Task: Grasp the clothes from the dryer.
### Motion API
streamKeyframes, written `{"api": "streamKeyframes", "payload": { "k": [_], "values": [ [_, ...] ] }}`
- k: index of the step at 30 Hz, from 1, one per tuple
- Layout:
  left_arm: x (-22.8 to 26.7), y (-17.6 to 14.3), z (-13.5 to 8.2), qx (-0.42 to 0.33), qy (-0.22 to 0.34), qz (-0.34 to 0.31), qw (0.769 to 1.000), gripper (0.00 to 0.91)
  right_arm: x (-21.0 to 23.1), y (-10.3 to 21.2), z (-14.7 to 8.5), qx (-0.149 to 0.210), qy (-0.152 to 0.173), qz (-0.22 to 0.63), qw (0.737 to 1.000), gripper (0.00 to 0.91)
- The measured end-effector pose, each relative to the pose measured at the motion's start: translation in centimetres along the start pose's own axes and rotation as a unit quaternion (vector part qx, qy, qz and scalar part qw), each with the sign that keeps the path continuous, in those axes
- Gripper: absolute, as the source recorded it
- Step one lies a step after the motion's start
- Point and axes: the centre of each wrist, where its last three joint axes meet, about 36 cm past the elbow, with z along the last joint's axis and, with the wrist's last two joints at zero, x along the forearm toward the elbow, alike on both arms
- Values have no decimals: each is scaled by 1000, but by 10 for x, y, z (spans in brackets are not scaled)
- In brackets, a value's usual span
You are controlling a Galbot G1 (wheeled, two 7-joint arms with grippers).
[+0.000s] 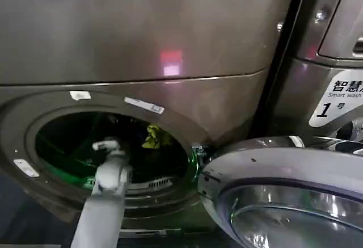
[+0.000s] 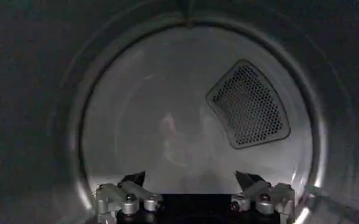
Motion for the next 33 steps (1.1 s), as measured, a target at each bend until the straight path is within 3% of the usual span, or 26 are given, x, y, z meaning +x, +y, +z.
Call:
{"api": "streamKeyframes", "payload": {
  "k": [6, 12, 24, 33],
  "values": [
    [-39, 42, -8, -109, 55, 111, 986, 907, 2, -1, 0, 2, 0, 1, 1000, 907],
    [-71, 70, -14, -209, 106, 218, 947, 907, 4, -5, -2, 7, 1, 3, 1000, 907],
    [-100, 118, -50, -428, 235, 323, 811, 907, 10, -7, -8, 16, 0, 4, 1000, 907],
    [-103, 121, -46, -507, 303, 361, 722, 907, 10, -3, -9, 16, -1, -3, 1000, 907]
  ]
}}
